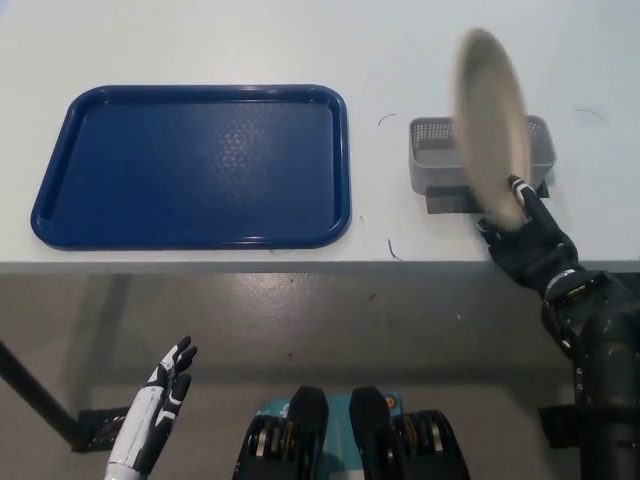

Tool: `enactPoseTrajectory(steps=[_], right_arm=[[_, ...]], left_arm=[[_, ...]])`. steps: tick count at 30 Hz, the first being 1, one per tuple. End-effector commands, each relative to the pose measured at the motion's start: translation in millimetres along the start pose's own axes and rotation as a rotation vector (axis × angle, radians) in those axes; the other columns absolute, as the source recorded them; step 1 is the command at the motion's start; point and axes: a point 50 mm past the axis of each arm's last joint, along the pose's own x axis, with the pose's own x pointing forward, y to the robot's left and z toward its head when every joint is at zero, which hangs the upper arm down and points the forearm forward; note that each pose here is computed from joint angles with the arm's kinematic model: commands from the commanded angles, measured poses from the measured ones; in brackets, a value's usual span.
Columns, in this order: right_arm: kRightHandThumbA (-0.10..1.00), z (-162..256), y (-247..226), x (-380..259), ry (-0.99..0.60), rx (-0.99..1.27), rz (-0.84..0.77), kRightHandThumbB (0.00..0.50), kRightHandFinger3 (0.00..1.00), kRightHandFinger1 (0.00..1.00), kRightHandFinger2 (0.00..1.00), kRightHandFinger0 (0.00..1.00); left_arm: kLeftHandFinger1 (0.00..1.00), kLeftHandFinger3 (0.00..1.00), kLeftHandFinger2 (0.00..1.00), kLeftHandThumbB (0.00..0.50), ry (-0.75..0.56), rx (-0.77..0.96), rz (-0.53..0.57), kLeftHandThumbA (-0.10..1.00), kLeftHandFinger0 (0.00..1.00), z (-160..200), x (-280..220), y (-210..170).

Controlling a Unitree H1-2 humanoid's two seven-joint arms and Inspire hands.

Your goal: Use the right hand to pick up a plate from a leveled surface and place it into a tray on the left side

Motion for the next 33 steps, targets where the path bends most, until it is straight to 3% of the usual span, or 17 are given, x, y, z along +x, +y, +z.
enactPoseTrajectory(steps=[1, 4, 7, 9, 14, 15, 17, 19, 22, 25, 28, 33], right_arm=[[-0.1, 3.2, 9.5, -2.3, -0.005, 0.011, -0.029, 0.001, 0.78, 0.0, 0.44, 0.0], [-0.1, 4.3, 9.8, -7.8, -0.012, 0.02, -0.049, 0.035, 0.75, 0.0, 0.46, 0.0], [-0.1, 5.4, 10.3, -14.3, -0.021, 0.006, -0.03, 0.024, 0.77, 0.0, 0.45, 0.0], [-0.1, 5.2, 12.2, -21.5, -0.034, -0.024, -0.007, 0.022, 0.71, 0.0, 0.44, 0.0], [-0.1, 8.0, 33.5, -42.6, -0.095, -0.098, 0.055, 0.008, 0.78, 0.02, 0.48, 0.0], [-0.1, 8.1, 42.8, -50.3, -0.123, -0.14, 0.076, 0.001, 0.78, 0.01, 0.47, 0.0], [-0.1, 9.8, 59.0, -61.6, -0.179, -0.282, 0.142, 0.015, 0.8, 0.01, 0.46, 0.0], [-0.1, 10.1, 78.6, -73.3, -0.226, -0.349, 0.177, 0.058, 0.8, 0.05, 0.51, 0.0], [-0.1, 10.5, 104.4, -83.3, -0.28, -0.429, 0.205, 0.06, 0.89, 0.07, 0.55, 0.0], [-0.1, 8.7, 126.0, -88.5, -0.308, -0.481, 0.229, 0.065, 0.82, 0.12, 0.63, 0.0], [-0.1, 6.7, 140.7, -88.7, -0.32, -0.539, 0.251, 0.067, 0.79, 0.16, 0.62, 0.0], [-0.1, -0.3, 165.0, -87.1, -0.314, -0.567, 0.273, 0.088, 0.9, 0.21, 0.63, 0.0]], left_arm=[[1.0, 1.0, 1.0, 0.291, -0.059, 0.012, 0.014, 1.0, 1.0, 7.4, 6.0, 4.1], [1.0, 1.0, 1.0, 0.294, -0.055, 0.014, 0.007, 1.0, 1.0, 7.0, 6.5, 4.0], [1.0, 1.0, 1.0, 0.297, -0.058, 0.008, 0.01, 1.0, 1.0, 6.5, 6.9, 3.9], [1.0, 1.0, 1.0, 0.298, -0.054, 0.002, 0.008, 1.0, 1.0, 6.7, 6.9, 3.9], [1.0, 1.0, 1.0, 0.283, -0.073, -0.004, 0.011, 1.0, 1.0, 8.5, 11.1, 5.2], [1.0, 1.0, 1.0, 0.299, -0.063, 0.005, 0.012, 1.0, 1.0, 8.8, 11.2, 5.0], [1.0, 1.0, 1.0, 0.285, -0.073, 0.006, 0.005, 1.0, 1.0, 9.7, 13.8, 5.7], [1.0, 1.0, 1.0, 0.303, -0.064, -0.001, 0.004, 1.0, 1.0, 9.7, 15.0, 5.7], [1.0, 1.0, 1.0, 0.302, -0.063, 0.003, -0.003, 1.0, 1.0, 9.7, 15.7, 5.6], [1.0, 1.0, 1.0, 0.302, -0.06, 0.012, -0.004, 1.0, 1.0, 10.0, 15.7, 4.9], [1.0, 1.0, 1.0, 0.305, -0.063, 0.019, -0.01, 1.0, 1.0, 10.5, 17.1, 4.5], [1.0, 1.0, 1.0, 0.313, -0.064, 0.034, -0.018, 1.0, 1.0, 12.7, 20.4, 5.3]])
